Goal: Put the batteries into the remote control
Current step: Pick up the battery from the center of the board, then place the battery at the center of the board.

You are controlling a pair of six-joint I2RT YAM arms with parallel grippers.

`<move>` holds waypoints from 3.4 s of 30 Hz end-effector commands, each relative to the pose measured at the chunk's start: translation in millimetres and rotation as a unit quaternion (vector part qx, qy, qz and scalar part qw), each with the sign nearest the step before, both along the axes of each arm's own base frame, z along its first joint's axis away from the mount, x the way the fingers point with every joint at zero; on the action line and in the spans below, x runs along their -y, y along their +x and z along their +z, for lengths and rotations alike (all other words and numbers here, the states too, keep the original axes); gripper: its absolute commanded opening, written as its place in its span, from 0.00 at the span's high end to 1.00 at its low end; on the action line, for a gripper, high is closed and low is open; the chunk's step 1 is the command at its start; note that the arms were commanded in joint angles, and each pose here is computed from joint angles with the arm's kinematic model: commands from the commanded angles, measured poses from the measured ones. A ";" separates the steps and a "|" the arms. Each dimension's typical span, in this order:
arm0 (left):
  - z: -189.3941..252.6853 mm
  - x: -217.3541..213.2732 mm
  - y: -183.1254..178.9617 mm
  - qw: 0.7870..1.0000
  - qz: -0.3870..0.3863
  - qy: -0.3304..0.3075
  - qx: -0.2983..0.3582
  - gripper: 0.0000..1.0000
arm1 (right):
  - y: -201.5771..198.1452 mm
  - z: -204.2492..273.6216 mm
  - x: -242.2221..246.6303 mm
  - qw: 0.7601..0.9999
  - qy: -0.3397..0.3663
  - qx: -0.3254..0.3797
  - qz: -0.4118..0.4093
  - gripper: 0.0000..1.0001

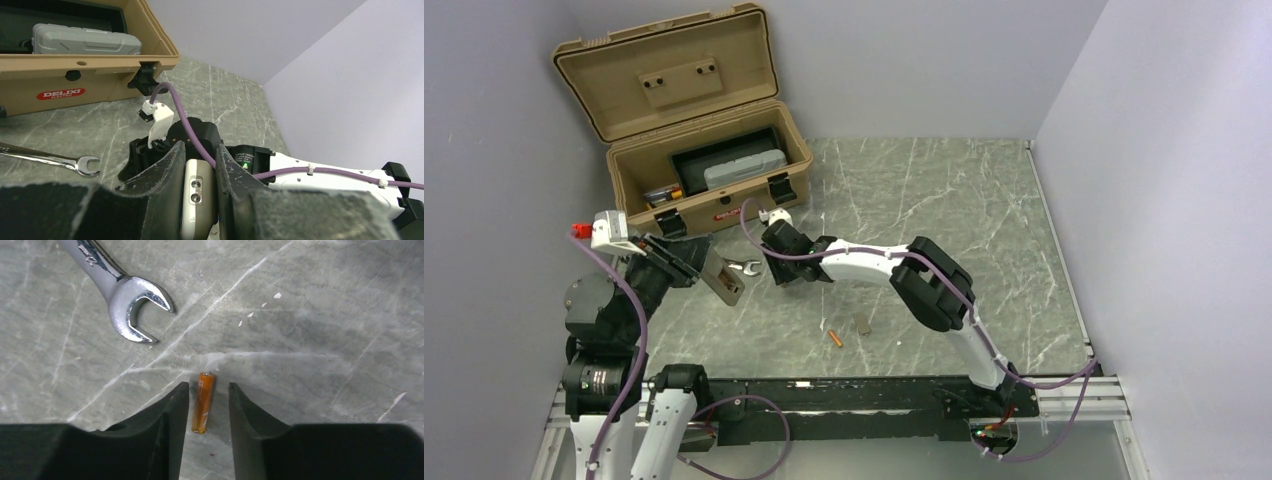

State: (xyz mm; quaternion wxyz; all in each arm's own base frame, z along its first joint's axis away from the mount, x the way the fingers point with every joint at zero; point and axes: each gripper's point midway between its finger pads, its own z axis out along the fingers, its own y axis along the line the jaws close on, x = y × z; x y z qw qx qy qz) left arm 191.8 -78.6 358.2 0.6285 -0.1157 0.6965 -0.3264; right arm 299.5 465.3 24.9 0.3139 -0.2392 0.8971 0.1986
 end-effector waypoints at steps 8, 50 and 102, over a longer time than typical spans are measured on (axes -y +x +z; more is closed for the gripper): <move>9.4 0.6 -6.3 1.000 -0.004 0.007 0.024 1.00 | -27.6 -20.0 18.7 0.995 -0.096 0.021 0.011 0.66; -39.7 33.1 -18.9 0.994 -0.102 -0.043 0.008 1.00 | -245.8 230.1 153.5 0.784 0.314 0.247 0.475 1.00; -88.1 42.8 -24.2 0.986 -0.126 -0.096 -0.046 1.00 | -68.5 3.5 113.7 0.984 -0.085 0.056 0.145 1.00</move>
